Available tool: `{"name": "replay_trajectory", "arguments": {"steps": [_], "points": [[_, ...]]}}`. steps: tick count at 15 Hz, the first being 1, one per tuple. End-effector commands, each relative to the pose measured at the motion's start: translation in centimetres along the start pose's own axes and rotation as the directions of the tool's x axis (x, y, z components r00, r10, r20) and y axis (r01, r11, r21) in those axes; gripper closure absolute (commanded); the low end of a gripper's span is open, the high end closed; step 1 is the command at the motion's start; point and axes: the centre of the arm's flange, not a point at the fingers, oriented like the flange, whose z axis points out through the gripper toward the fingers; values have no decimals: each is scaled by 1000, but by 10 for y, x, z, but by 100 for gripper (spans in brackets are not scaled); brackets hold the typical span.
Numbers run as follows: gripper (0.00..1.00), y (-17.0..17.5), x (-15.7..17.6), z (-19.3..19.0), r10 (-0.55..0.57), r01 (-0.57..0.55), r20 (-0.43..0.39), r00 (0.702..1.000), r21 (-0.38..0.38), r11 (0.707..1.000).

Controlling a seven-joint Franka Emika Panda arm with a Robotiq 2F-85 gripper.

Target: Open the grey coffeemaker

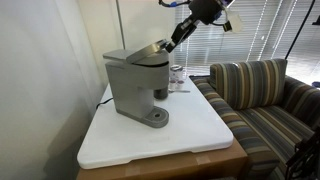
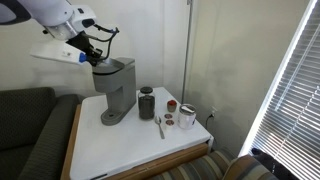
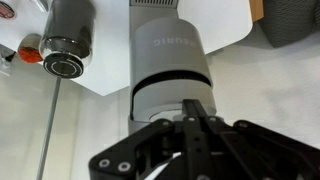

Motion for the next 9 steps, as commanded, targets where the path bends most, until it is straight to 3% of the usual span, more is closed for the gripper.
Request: {"name": "replay_trajectory", "arguments": {"steps": [1,9], "points": [[100,2,3,-13,-33,33,-23,999,-23,999],[100,5,11,-14,-49,48,-18,999,-23,999]]}}
